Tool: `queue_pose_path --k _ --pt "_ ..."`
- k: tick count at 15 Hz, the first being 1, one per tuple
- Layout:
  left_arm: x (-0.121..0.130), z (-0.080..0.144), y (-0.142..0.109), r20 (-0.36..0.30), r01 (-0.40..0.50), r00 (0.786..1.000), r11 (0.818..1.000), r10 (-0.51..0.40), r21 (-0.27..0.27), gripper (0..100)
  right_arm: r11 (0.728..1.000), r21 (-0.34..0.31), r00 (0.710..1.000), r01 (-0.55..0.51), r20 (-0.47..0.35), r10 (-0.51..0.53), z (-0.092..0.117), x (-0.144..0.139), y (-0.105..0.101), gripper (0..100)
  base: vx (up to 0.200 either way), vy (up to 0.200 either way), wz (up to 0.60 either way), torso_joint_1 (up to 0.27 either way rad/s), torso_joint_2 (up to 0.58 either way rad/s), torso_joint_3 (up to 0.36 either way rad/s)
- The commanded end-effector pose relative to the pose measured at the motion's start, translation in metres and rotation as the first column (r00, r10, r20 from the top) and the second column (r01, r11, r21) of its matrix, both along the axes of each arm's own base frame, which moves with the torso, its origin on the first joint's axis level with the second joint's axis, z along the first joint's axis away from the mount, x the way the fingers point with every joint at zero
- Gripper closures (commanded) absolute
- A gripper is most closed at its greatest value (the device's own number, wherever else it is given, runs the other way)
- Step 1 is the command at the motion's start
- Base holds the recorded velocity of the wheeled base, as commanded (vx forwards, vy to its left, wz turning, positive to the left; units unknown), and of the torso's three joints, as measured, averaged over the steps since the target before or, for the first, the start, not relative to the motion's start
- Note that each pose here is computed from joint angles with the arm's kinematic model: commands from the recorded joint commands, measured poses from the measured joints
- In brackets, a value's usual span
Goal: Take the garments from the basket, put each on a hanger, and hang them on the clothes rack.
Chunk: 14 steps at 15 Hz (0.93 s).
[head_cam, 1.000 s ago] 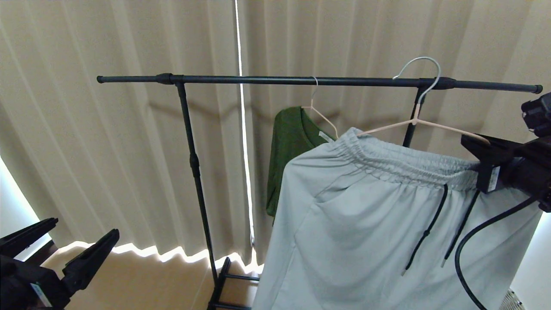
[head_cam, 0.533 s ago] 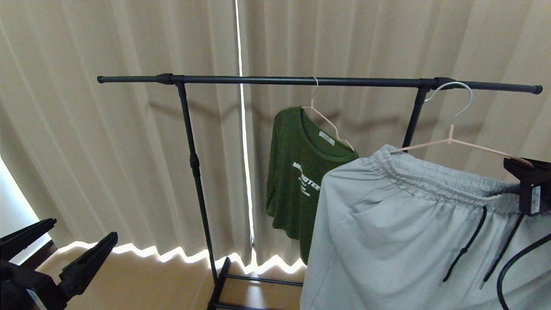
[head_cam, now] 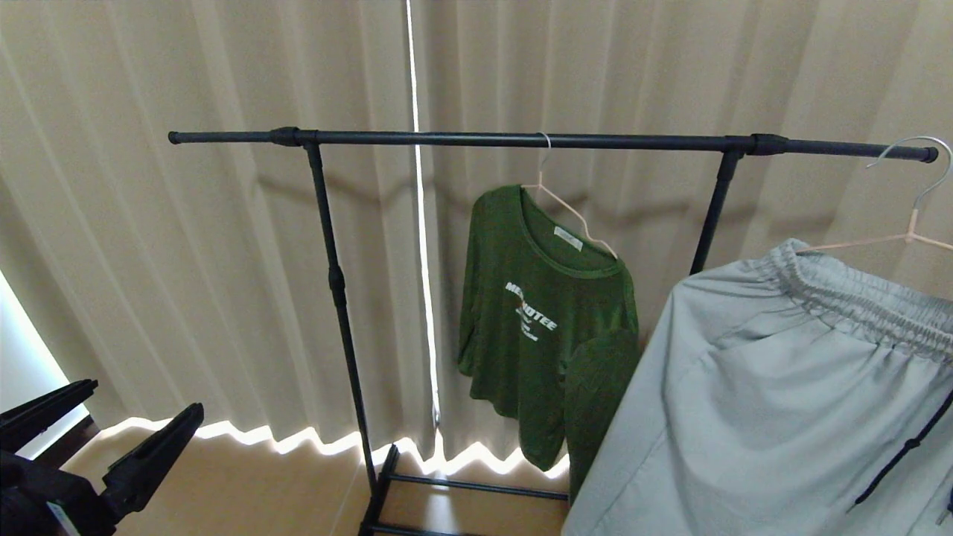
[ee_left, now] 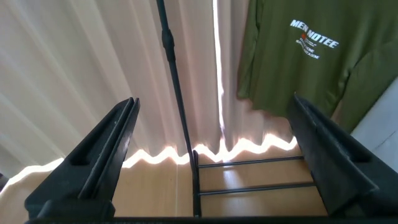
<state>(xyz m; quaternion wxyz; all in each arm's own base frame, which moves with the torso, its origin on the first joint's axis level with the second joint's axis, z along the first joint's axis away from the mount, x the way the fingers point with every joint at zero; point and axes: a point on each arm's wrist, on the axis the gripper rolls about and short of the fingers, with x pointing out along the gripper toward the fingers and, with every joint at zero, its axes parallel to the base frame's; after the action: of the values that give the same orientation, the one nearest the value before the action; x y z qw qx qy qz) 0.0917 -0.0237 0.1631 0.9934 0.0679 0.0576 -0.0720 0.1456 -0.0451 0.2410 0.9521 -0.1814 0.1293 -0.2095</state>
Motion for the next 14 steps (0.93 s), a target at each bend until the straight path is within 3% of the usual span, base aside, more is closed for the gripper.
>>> queue_pose_path --k 1,6,14 --pt "0.0008 -0.0006 -0.0004 -0.006 0.002 1.0 1.0 -0.002 0.002 0 1.0 -0.004 1.0 0.028 0.001 -0.028 0.0009 -0.0003 -0.0043 100 0.0 0.0 0.0 0.0 0.0 0.0" --pt "0.0051 -0.0005 -0.0016 -0.021 0.001 1.0 1.0 -0.001 0.003 0 1.0 0.001 1.0 0.022 0.014 -0.022 0.0031 0.0009 -0.0041 100 0.0 0.0 0.0 0.0 0.0 0.0" --pt "0.0081 -0.0071 -0.0031 -0.062 0.022 0.998 1.0 -0.022 0.008 0 1.0 0.005 1.0 0.015 0.027 -0.016 0.0068 0.0057 -0.0045 100 0.2 0.0 0.0 0.004 0.0 0.003"
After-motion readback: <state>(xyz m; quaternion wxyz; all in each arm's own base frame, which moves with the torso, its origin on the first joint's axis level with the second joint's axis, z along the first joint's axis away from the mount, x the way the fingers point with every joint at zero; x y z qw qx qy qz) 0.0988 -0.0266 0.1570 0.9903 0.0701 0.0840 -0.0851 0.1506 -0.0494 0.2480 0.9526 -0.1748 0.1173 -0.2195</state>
